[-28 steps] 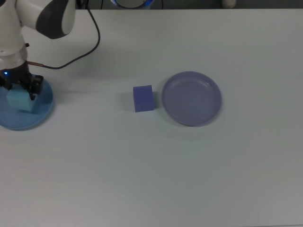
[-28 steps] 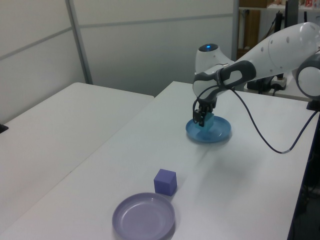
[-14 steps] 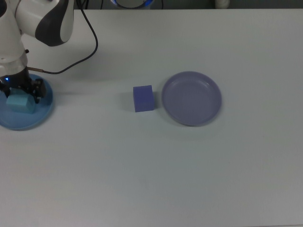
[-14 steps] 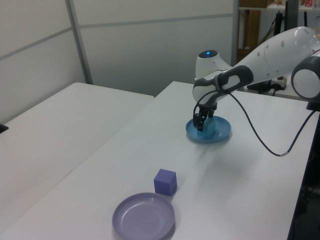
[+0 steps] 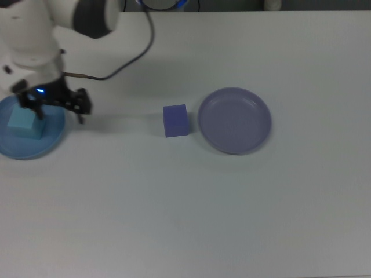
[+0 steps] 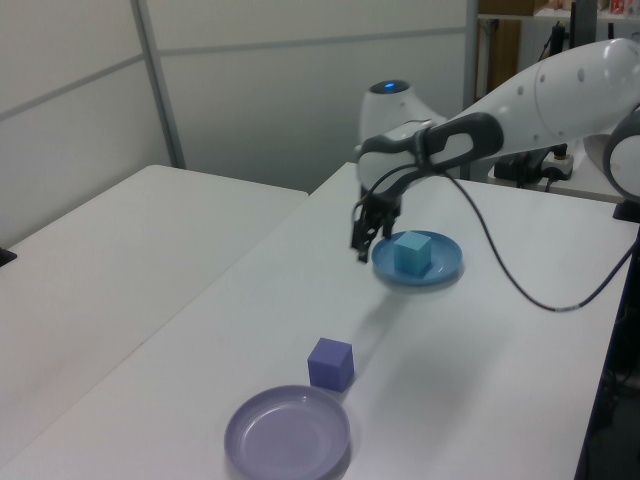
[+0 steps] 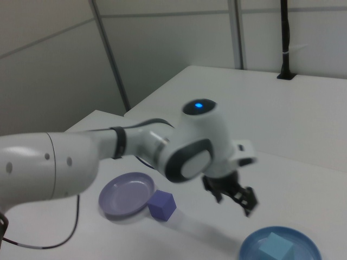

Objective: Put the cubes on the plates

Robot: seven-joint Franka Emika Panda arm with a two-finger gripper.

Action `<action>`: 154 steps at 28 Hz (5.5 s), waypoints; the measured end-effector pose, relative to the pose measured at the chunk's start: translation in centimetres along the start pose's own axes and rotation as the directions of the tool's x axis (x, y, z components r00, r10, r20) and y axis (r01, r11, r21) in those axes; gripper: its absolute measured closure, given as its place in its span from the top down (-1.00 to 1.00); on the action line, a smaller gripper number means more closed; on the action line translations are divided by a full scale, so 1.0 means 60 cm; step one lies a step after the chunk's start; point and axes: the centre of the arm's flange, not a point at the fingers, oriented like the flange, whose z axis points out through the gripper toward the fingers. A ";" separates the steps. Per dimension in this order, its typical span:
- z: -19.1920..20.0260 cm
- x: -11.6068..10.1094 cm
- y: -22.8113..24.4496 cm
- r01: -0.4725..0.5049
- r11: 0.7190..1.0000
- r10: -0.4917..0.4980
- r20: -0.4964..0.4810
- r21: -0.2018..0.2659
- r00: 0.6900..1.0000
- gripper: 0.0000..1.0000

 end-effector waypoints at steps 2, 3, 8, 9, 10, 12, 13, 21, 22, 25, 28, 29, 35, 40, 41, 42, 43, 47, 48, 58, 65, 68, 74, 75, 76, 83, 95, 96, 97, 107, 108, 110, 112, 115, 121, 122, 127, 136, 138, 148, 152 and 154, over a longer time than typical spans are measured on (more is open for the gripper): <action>0.004 0.006 -0.069 -0.017 1.000 0.017 0.018 0.011 1.000 1.00; 0.005 0.006 -0.094 -0.020 1.000 0.020 0.025 0.015 0.999 1.00; 0.015 -0.003 -0.210 0.004 1.000 -0.006 0.076 0.027 0.997 1.00; 0.017 -0.007 -0.227 0.015 0.999 -0.017 0.085 0.029 0.996 1.00; 0.018 -0.011 -0.241 0.025 0.999 -0.028 0.093 0.031 0.995 1.00; 0.019 -0.020 -0.268 0.049 0.998 -0.052 0.103 0.035 0.993 1.00; 0.020 -0.027 -0.285 0.063 0.997 -0.066 0.108 0.037 0.992 1.00; 0.035 -0.066 -0.367 0.128 0.991 -0.134 0.152 0.046 0.979 1.00; 0.040 -0.072 -0.379 0.140 0.989 -0.146 0.159 0.048 0.976 1.00; 0.047 -0.082 -0.397 0.158 0.986 -0.164 0.170 0.050 0.972 1.00; 0.051 -0.088 -0.407 0.167 0.985 -0.173 0.177 0.050 0.969 1.00; 0.053 -0.088 -0.407 0.167 0.985 -0.173 0.179 0.050 0.968 1.00; 0.056 -0.087 -0.393 0.154 0.987 -0.160 0.183 0.046 0.970 0.66; 0.056 -0.085 -0.384 0.145 0.988 -0.151 0.183 0.045 0.971 0.30; 0.055 -0.085 -0.384 0.145 0.988 -0.151 0.182 0.045 0.972 0.24; 0.055 -0.085 -0.384 0.145 0.988 -0.151 0.181 0.045 0.972 0.22; 0.055 -0.085 -0.384 0.145 0.988 -0.151 0.181 0.045 0.972 0.20; 0.052 -0.084 -0.383 0.145 0.988 -0.150 0.177 0.045 0.973 0.16; 0.048 -0.082 -0.383 0.144 0.988 -0.150 0.173 0.045 0.973 0.12; -0.073 -0.092 -0.429 0.192 0.979 -0.200 0.128 0.072 0.971 0.09; -0.087 -0.120 -0.520 0.239 0.967 -0.250 0.132 0.091 0.959 0.06; -0.072 -0.129 -0.548 0.255 0.962 -0.267 0.146 0.092 0.953 0.06; -0.019 -0.135 -0.597 0.257 0.966 -0.257 0.136 0.020 0.957 0.09; -0.010 -0.136 -0.604 0.260 0.966 -0.258 0.137 0.008 0.956 0.12; -0.002 -0.138 -0.610 0.264 0.965 -0.261 0.137 -0.001 0.956 0.12; 0.004 -0.136 -0.624 0.278 0.960 -0.274 0.126 -0.016 0.954 0.60; -0.173 -0.117 -0.520 0.202 0.978 -0.198 0.068 -0.057 0.978 1.00; -0.189 -0.114 -0.500 0.186 0.981 -0.183 0.061 -0.061 0.981 1.00; -0.204 -0.112 -0.479 0.170 0.983 -0.166 0.053 -0.064 0.985 1.00; -0.285 -0.116 -0.327 0.053 0.998 -0.051 0.054 -0.028 0.997 1.00; -0.293 -0.118 -0.318 0.044 0.999 -0.043 0.050 -0.024 0.998 1.00; -0.317 -0.125 -0.291 0.021 1.000 -0.020 0.039 -0.012 0.999 1.00; -0.335 -0.131 -0.271 0.003 1.000 -0.003 0.029 -0.005 1.000 1.00; -0.360 -0.136 -0.240 -0.023 1.000 0.023 0.006 -0.001 1.000 1.00; -0.378 -0.134 -0.213 -0.051 0.999 0.051 -0.016 -0.002 0.999 1.00; -0.378 -0.134 -0.212 -0.052 0.999 0.051 -0.017 -0.003 0.999 1.00; -0.378 -0.134 -0.213 -0.051 0.999 0.051 -0.016 -0.002 0.999 1.00; -0.374 -0.137 -0.215 -0.054 0.998 0.054 0.003 0.011 0.999 1.00; -0.370 -0.139 -0.216 -0.056 0.998 0.055 0.023 0.016 0.998 1.00; -0.318 -0.120 -0.217 -0.057 0.998 0.055 0.083 0.017 0.995 1.00; -0.305 -0.109 -0.212 -0.066 0.998 0.064 0.094 0.023 0.994 1.00; -0.303 -0.106 -0.208 -0.075 0.997 0.072 0.096 0.032 0.993 1.00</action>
